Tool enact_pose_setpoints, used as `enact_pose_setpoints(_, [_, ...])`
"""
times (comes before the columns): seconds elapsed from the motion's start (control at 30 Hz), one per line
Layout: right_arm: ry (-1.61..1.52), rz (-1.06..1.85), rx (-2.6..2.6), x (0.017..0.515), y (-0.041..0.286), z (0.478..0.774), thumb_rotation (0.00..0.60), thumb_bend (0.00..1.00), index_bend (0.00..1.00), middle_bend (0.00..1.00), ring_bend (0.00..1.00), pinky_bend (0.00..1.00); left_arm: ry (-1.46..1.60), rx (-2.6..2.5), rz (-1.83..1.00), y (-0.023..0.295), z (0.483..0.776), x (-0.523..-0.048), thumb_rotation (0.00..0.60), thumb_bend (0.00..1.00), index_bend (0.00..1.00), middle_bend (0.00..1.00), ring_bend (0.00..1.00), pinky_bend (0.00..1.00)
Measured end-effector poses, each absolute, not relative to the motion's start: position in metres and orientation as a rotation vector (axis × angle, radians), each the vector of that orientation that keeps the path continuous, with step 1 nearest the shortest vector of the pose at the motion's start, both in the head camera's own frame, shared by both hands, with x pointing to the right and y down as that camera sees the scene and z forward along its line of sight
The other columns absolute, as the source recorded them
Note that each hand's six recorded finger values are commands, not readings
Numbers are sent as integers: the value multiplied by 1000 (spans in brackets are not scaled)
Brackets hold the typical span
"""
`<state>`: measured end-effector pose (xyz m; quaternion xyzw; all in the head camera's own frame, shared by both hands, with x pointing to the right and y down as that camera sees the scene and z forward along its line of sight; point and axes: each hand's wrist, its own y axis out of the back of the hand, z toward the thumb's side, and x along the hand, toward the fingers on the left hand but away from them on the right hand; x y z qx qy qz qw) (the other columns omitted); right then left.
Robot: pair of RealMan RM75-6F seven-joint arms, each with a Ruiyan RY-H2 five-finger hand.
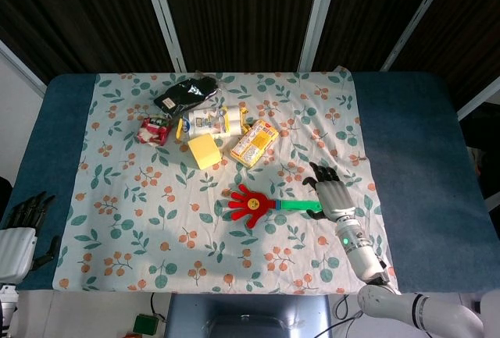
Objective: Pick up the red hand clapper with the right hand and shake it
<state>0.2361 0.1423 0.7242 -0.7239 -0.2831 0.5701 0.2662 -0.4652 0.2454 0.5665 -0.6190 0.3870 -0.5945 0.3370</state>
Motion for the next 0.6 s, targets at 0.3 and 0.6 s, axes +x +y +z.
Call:
enact_pose_setpoints(0.3, [-766, 1526, -2057, 199, 147, 729, 600, 315, 484, 0, 0, 0, 1009, -1614, -1550, 245, 566, -465, 600, 448, 0, 20, 0, 98])
enact_pose_setpoints(0.6, [-767, 1527, -2047, 184, 151, 734, 600, 364, 526, 16, 0, 0, 1009, -1614, -1550, 245, 566, -465, 600, 449, 0, 20, 0, 98])
